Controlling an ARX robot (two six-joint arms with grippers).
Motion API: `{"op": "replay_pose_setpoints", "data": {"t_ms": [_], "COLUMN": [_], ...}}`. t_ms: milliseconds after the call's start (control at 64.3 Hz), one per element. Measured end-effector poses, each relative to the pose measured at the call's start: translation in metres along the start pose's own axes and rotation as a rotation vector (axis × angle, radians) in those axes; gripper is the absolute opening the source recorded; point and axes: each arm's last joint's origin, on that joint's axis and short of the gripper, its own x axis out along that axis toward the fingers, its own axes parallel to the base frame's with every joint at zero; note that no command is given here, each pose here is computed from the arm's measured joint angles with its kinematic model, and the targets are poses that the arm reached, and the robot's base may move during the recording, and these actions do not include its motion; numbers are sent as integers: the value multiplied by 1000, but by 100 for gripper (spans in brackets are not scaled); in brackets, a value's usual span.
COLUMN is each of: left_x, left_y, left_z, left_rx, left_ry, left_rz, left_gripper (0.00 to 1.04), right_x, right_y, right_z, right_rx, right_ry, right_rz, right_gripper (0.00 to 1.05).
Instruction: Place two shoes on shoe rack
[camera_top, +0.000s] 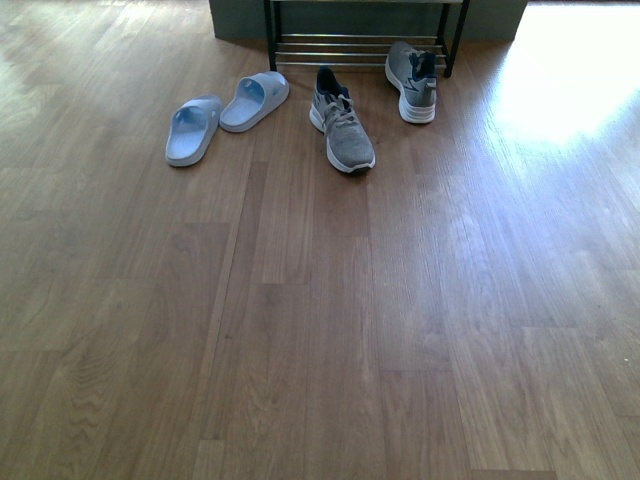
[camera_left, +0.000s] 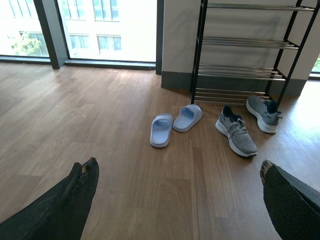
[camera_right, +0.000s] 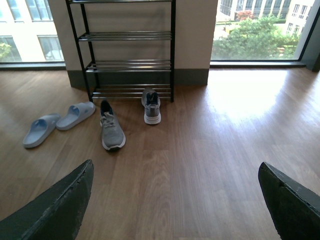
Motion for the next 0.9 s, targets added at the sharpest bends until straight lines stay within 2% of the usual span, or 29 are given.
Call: {"op": "replay_pose_setpoints", "data": {"t_ms": [903], "left_x": [0], "left_y": [0], "left_z": [0], "left_rx": [0], "left_ry": [0], "left_rz": [0], "left_gripper": [95], "right_x": [0], "right_y": [0], "right_z": [0], "right_rx": [0], "right_ry": [0], "right_rz": [0], "right_gripper": [96]}}
